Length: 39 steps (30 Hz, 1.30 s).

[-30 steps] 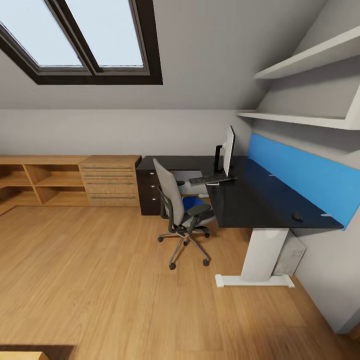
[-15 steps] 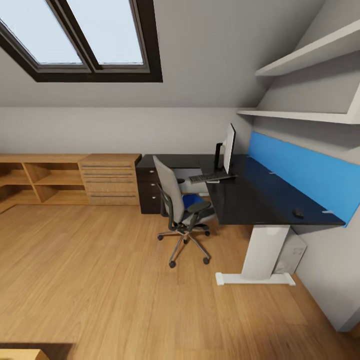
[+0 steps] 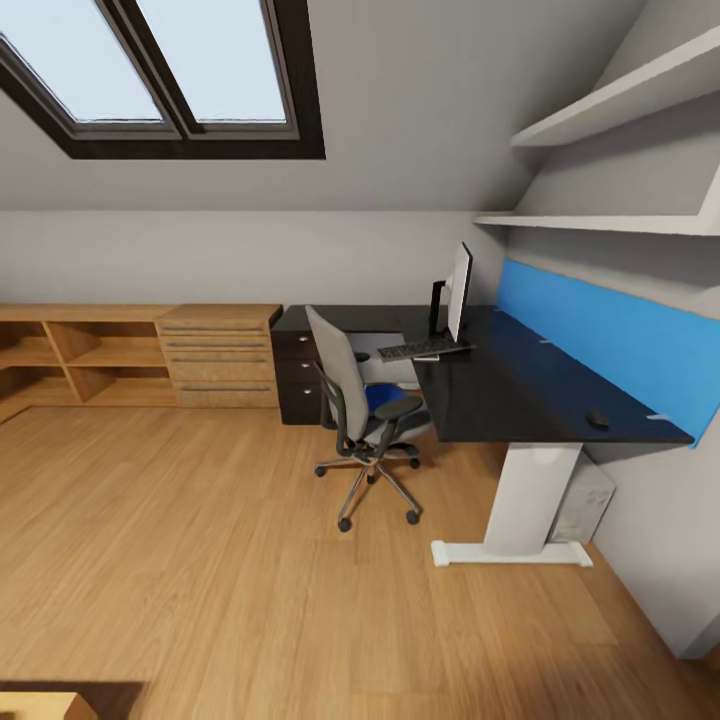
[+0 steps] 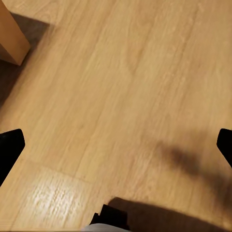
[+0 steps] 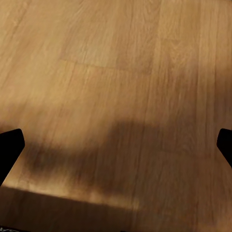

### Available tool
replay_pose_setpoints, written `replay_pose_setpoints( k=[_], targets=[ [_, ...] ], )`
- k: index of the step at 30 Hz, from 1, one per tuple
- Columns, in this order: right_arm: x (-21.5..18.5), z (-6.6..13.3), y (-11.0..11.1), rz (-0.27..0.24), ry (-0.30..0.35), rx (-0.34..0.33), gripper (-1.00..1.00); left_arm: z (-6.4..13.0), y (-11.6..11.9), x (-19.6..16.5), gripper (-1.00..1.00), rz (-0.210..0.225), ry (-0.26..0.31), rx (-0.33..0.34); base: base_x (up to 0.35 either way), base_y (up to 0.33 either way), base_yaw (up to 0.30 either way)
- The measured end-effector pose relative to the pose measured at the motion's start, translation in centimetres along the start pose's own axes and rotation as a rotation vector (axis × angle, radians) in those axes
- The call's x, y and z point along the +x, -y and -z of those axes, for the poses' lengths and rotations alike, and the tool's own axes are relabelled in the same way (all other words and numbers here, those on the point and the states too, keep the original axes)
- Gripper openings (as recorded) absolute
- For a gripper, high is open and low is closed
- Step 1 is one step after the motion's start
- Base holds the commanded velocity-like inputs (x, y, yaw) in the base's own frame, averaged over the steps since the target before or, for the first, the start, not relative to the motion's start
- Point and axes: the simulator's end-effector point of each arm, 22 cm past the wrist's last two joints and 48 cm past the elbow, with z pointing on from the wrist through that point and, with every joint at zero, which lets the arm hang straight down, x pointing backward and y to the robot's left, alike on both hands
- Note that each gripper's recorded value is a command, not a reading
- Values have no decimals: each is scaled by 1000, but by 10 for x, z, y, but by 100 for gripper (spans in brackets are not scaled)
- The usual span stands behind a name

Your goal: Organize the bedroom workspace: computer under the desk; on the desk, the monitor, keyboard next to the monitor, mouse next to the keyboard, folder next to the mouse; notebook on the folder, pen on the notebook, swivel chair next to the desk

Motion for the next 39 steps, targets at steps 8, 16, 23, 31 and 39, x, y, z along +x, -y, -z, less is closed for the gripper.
replay_pose_setpoints(
  k=[8,16,23,31,39],
  targets=[
    [6,-10,0,-1,25,2,100,-10,-1,12,100,1,-3,-2,0,0,0],
    [-30,-34,11,-7,113,37,100,-37,14,-11,100,28,40,-5,0,0,0],
    [-153,-94,61,-41,214,160,100,-86,34,-84,100,52,-4,-55,0,0,0],
    [-323,-152,106,-247,260,209,100,-128,164,-244,100,108,7,111,0,0,0],
    [-430,-161,112,-294,269,174,100,-94,252,-382,100,101,230,271,0,0,0]
  ],
)
